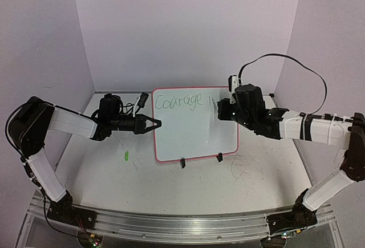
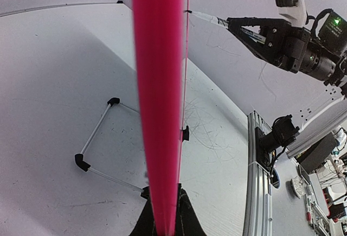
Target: Write a sentence on the whiteboard
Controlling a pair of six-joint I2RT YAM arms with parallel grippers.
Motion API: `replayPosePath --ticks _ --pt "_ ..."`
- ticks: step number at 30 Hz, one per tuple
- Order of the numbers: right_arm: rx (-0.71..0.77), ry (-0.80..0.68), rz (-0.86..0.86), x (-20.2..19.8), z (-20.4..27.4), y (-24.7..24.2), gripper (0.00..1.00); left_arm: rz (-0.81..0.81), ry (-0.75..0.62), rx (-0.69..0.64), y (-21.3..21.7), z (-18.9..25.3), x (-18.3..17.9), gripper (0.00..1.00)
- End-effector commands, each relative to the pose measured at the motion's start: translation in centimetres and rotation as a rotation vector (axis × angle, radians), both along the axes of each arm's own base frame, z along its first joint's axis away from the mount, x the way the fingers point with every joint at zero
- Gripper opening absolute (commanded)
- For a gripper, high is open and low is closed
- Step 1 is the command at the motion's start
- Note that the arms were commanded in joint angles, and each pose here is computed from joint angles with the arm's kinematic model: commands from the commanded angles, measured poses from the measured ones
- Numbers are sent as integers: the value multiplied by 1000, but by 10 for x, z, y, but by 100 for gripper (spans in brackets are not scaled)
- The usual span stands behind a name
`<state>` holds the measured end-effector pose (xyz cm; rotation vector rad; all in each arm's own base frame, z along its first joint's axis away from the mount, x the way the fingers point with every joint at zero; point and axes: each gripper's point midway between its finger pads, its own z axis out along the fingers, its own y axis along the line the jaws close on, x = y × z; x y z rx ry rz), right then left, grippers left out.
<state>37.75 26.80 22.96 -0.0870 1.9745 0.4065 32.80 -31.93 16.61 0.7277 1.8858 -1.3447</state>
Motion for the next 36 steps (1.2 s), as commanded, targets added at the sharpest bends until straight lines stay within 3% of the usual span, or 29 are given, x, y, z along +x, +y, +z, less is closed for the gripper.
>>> replayPosePath --ticks 1,36 --pt "20 27 0 -10 -4 -5 0 203 21 125 24 -32 39 0" --pt "12 -75 -110 20 26 -9 0 190 34 127 22 -37 39 0"
